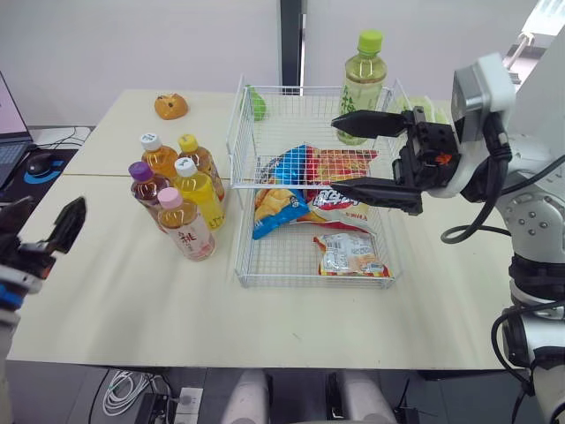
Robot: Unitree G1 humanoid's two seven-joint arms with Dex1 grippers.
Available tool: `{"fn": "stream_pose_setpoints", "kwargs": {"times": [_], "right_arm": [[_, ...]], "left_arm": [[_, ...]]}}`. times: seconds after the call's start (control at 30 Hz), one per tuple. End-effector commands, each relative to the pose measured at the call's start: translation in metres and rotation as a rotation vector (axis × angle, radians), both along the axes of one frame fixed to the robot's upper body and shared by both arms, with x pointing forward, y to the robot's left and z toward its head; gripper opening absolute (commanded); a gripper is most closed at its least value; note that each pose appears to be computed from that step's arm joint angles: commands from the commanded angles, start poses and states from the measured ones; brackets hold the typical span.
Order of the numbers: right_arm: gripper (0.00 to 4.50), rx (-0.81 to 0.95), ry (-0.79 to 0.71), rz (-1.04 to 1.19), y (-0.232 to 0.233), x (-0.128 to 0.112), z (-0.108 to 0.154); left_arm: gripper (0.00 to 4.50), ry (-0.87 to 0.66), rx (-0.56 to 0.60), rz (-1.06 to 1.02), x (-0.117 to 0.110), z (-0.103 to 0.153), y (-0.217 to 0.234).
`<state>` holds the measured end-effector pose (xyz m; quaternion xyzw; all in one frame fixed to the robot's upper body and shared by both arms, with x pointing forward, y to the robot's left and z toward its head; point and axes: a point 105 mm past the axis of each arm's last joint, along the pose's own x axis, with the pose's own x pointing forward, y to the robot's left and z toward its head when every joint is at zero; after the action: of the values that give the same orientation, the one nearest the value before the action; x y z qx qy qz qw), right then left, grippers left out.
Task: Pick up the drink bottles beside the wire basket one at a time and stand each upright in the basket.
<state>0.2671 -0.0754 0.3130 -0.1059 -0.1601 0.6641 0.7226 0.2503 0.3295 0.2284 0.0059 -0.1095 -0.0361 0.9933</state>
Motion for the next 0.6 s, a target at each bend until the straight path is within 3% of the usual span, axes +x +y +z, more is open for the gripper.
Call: {"fn": "stream_pose_setpoints", "kwargs": {"times": [0.03,0.27,0.6], "right_arm": [[4.5,0.021,-0.055,-0.028,-0.007,-0.01,0.008],[4.5,0.02,-0.053,-0.059,-0.007,-0.008,0.006],[4.5,0.005,-0.055,-0.098,-0.006,-0.002,0.004]], "left_arm": [[4.49,0.006,0.039,-0.064,0.021,0.007,-0.013],[4.49,0.042,0.055,-0.112,0.058,0.004,-0.025],[4.49,0.06,0.085,-0.115,0.088,0.002,-0.028]]}}
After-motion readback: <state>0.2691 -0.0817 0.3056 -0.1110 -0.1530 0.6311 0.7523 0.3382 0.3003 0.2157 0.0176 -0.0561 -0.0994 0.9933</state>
